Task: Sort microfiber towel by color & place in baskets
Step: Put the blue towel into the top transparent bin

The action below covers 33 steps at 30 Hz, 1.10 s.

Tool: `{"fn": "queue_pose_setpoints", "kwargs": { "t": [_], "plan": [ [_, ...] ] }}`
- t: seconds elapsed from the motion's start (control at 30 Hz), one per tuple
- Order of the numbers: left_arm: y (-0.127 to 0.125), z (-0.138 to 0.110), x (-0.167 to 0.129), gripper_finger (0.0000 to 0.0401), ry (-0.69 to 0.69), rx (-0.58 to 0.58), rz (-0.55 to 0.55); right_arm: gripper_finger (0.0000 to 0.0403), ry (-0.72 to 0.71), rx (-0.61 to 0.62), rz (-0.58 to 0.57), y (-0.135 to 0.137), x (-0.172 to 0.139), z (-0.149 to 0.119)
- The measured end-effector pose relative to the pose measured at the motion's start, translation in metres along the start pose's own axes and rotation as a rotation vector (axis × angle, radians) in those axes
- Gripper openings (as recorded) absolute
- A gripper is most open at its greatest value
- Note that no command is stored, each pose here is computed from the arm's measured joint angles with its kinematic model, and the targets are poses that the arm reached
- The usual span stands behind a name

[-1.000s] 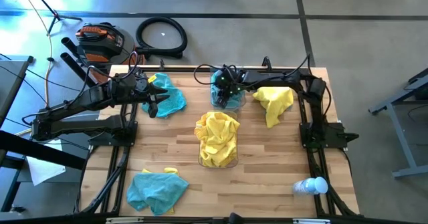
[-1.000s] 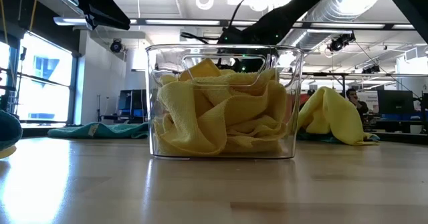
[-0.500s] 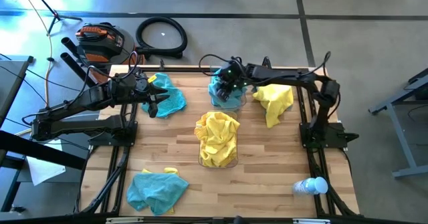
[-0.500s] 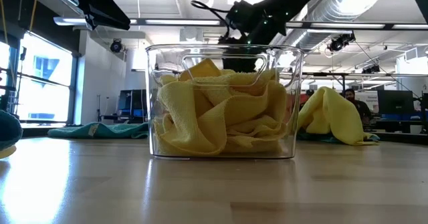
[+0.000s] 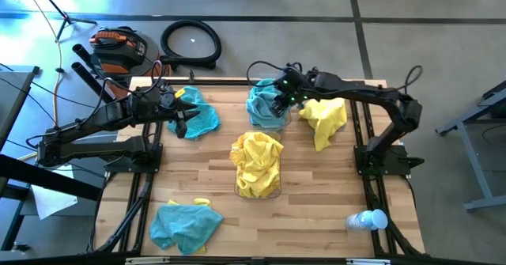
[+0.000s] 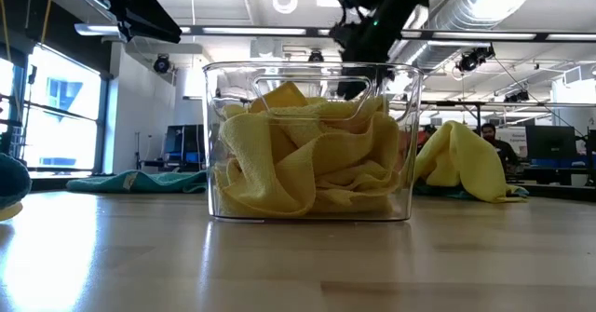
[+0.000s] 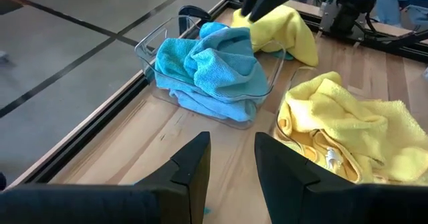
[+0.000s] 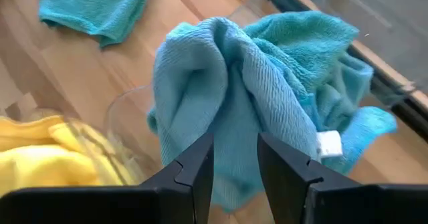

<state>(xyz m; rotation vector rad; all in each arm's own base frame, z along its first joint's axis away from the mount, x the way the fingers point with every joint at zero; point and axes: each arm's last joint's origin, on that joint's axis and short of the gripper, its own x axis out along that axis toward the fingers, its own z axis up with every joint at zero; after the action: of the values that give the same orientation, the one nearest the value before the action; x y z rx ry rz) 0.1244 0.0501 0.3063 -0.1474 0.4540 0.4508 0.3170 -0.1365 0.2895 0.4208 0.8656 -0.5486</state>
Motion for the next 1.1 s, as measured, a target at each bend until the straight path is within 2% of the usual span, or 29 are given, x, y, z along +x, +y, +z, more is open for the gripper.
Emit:
{"fn": "queue_pose_setpoints", "kwargs": {
  "t": [0.1,0.2,0.33,0.43,0.63,0.73,0.93,1.1],
  "plan": [
    [0.0,0.0,0.0,0.0105,0.0,-0.039,0.003,0.0113,-0.081,-0.01,-0.001,0.008,-0.018,-0.008],
    [0.0,0.0,0.0,0.0105,0.0,-0.046,0.003,0.0113,-0.134,0.027,0.029,0.011,-0.03,-0.028],
    [0.0,0.0,0.001,0.0105,0.005,-0.044,0.007,0.0113,-0.183,0.161,0.05,0.009,-0.041,-0.066],
    [0.001,-0.002,0.007,0.0105,0.041,-0.041,0.059,0.0113,-0.207,0.269,0.065,0.013,-0.047,-0.095],
    [0.006,-0.015,0.04,0.0105,0.263,-0.044,0.254,0.0113,-0.293,0.393,0.083,0.03,-0.059,-0.13],
    [0.014,-0.022,0.061,0.0105,0.361,-0.118,0.336,0.0113,-0.329,0.417,0.088,0.04,-0.065,-0.136],
    [0.052,-0.044,0.097,0.0105,0.605,-0.294,0.416,0.0113,-0.355,0.45,0.098,0.051,-0.069,-0.144],
    [0.086,-0.063,0.116,0.0105,0.727,-0.392,0.49,0.0113,-0.378,0.457,0.082,0.054,-0.071,-0.146]
  ]
}}
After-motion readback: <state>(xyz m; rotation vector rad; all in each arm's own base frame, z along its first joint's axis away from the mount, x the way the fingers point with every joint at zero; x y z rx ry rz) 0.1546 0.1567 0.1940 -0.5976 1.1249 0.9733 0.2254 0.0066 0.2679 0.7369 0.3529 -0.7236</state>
